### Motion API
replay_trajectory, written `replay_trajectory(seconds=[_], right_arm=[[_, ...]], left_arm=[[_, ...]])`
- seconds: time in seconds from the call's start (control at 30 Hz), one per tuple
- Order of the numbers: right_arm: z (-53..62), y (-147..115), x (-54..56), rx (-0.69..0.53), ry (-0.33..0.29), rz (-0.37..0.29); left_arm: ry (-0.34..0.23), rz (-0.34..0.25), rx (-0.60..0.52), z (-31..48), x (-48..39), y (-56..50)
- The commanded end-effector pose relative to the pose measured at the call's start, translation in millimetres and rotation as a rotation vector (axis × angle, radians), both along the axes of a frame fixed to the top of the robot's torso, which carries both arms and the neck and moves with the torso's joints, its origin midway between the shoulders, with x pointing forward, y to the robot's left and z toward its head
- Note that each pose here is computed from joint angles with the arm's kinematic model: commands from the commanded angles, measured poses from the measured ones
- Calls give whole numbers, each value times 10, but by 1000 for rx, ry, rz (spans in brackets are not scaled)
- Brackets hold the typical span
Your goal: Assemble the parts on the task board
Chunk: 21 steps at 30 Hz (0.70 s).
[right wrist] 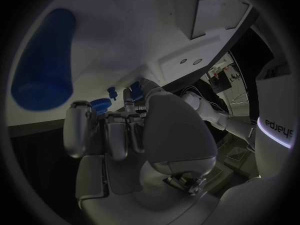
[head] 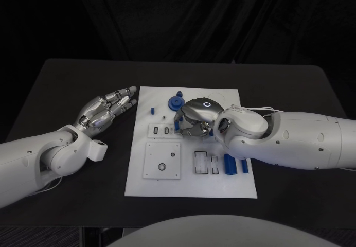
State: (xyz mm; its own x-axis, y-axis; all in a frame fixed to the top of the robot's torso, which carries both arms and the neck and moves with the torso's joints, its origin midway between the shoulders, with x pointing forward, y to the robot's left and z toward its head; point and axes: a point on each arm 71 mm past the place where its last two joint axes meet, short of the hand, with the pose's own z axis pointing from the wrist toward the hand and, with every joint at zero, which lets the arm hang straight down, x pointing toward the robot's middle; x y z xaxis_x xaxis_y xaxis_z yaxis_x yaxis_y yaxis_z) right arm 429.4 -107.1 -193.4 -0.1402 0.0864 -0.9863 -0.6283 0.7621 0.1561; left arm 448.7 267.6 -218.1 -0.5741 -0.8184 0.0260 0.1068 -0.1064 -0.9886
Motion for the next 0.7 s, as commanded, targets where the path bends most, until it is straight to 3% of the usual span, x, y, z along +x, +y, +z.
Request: replay_trajectory(seconds=[0.03,0.4,0.7], right_arm=[[-30,-1,-8,-22,10,-8],[-17,-6,-11,-4,-2,0],[62,-25,-39,82,-59,29]], left_arm=[[-58,-10,-50,50,-11,-10],[-59,-8,-49,48,-5,-6],[-62,0,-46,51,-7,14]])
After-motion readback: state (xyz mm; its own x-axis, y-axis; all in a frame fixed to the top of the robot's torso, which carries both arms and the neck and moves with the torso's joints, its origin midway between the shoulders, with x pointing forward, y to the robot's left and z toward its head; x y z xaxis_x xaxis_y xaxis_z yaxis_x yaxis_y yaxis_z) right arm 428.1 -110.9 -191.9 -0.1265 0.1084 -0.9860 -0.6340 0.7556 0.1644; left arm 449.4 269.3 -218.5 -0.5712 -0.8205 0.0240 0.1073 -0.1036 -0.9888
